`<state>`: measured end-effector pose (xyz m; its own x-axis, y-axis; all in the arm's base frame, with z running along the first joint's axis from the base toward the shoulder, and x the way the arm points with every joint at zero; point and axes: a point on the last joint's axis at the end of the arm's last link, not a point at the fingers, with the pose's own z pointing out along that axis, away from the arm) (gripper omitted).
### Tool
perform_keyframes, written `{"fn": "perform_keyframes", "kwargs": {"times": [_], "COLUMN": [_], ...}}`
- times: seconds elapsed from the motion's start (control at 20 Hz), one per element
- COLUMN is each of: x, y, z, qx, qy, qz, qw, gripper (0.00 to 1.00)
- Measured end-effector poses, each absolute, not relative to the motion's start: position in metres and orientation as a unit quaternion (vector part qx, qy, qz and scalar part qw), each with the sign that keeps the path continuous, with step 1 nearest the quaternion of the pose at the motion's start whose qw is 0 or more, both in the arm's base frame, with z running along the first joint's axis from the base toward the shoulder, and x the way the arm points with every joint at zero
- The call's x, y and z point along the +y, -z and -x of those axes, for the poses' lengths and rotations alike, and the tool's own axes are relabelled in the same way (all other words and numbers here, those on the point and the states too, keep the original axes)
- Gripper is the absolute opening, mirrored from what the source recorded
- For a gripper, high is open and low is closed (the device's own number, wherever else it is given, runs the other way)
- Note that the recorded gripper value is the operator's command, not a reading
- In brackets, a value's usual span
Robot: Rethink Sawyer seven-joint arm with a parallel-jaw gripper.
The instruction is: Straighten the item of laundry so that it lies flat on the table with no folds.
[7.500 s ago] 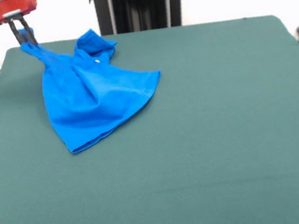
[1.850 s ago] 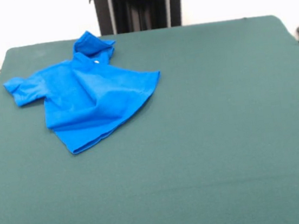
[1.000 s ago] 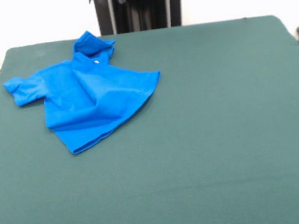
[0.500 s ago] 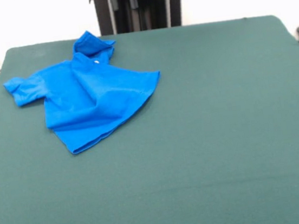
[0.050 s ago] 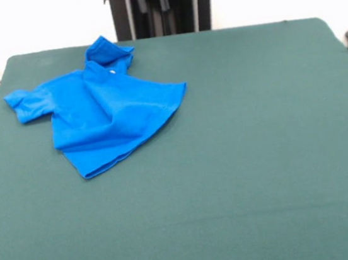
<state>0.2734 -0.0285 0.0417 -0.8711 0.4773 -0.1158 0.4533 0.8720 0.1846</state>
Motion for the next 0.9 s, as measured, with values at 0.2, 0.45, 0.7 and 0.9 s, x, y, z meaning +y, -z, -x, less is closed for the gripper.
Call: {"fn": "perform_keyframes", "kwargs": {"times": [0.2,0.45,0.7,0.9], "x": [-0.028,-0.030,-0.034,-0.041], "y": [-0.041,-0.041,-0.040,-0.034], "z": [-0.273,-0.274,-0.277,-0.283], "qx": [0.964,0.964,0.963,0.963], "qy": [-0.077,-0.075,-0.072,-0.068], "qz": [-0.242,-0.243,-0.244,-0.243], "qw": [0.077,0.081,0.086,0.092], "gripper": [1.00,1.00,1.00,1.00]}}
